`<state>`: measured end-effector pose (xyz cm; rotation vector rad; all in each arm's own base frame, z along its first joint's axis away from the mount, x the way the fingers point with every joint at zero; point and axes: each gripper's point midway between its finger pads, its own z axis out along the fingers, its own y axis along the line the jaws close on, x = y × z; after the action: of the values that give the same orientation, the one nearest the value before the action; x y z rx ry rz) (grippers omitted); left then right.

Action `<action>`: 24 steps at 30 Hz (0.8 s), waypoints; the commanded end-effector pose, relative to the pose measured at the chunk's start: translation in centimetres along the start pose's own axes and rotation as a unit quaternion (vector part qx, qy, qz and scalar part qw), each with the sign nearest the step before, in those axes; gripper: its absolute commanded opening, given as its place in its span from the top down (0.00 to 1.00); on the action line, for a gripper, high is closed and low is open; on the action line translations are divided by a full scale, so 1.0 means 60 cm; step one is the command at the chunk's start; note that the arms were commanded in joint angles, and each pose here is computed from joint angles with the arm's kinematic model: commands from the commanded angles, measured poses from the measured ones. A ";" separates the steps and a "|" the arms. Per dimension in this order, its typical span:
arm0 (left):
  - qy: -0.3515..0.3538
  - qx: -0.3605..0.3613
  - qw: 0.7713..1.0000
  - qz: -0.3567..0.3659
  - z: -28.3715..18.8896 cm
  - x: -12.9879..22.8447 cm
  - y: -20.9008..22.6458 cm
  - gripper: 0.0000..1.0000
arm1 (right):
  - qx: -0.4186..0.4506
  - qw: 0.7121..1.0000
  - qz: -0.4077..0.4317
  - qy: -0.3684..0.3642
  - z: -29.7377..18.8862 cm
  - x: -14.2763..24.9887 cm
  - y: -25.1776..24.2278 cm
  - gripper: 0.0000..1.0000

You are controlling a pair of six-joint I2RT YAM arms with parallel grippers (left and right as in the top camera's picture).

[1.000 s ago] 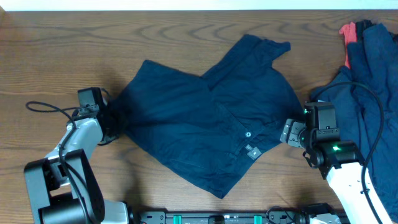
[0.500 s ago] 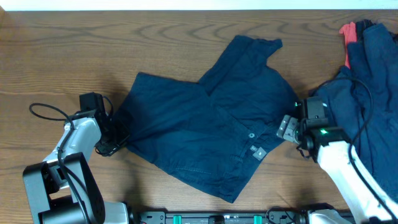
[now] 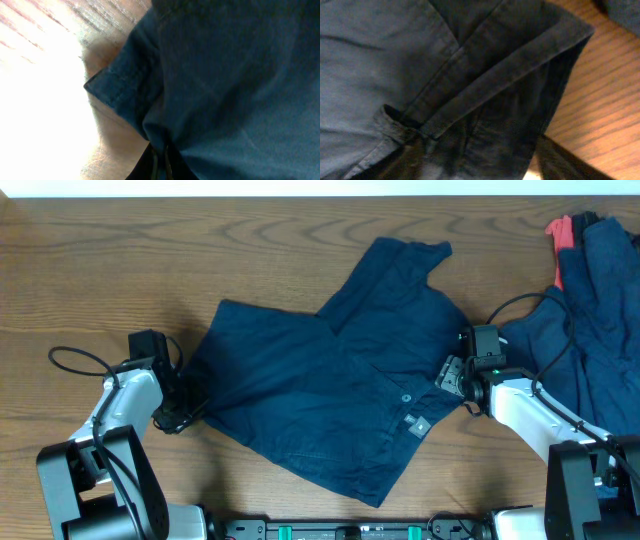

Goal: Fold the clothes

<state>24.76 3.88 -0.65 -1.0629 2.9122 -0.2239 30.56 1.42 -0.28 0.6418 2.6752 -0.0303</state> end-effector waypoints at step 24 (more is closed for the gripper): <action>-0.069 0.368 0.925 0.066 -0.105 -0.081 -0.236 0.15 | -0.193 0.960 -0.101 0.174 -0.084 0.152 0.126 0.28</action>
<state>38.33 -0.82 6.31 -0.7567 2.3640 -0.9179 24.98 12.76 0.68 0.2671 2.9680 0.5465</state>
